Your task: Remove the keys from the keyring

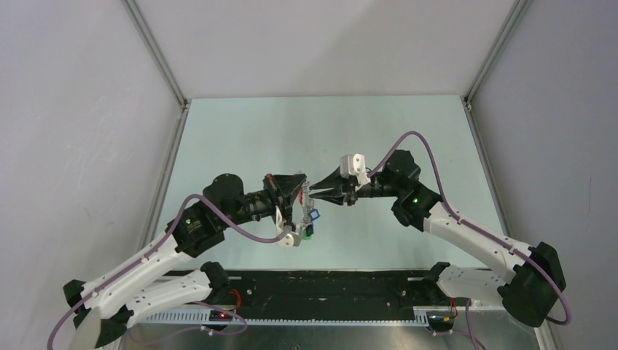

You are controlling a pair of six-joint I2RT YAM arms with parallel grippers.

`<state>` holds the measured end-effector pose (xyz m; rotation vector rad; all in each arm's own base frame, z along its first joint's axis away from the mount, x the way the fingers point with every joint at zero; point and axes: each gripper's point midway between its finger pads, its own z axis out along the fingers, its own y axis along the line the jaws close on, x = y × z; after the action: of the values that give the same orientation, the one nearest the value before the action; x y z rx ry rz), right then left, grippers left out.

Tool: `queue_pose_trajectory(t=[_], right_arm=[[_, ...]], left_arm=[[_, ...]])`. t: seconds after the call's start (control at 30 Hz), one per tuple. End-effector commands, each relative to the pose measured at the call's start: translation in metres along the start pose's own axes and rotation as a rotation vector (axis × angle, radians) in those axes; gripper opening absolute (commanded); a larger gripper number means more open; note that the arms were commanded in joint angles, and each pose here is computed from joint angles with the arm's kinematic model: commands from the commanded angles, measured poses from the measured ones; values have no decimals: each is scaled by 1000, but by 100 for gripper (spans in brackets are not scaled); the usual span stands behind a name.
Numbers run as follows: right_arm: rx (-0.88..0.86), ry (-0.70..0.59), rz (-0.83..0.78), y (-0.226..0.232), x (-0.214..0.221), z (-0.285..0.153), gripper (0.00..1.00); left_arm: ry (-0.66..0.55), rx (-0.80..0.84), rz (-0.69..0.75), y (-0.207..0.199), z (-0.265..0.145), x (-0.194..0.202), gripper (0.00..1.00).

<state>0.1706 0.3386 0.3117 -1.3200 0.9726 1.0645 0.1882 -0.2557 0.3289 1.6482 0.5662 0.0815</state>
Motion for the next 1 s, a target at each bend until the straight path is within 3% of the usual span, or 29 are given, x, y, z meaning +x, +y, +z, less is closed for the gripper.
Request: queue_pose_trajectory(t=[0.0, 0.5, 0.7, 0.97], right_arm=[[-24, -35, -45, 2, -9, 4, 26], [-66, -67, -52, 10, -18, 4, 14], [-70, -85, -54, 11, -23, 6, 0], [-85, -108, -19, 15, -30, 5, 0]], left_arm=[[-56, -122, 22, 43, -14, -20, 0], [-53, -115, 20, 41, -12, -19, 0], [-59, -112, 17, 40, -12, -20, 0], [-58, -107, 18, 39, -10, -19, 0]])
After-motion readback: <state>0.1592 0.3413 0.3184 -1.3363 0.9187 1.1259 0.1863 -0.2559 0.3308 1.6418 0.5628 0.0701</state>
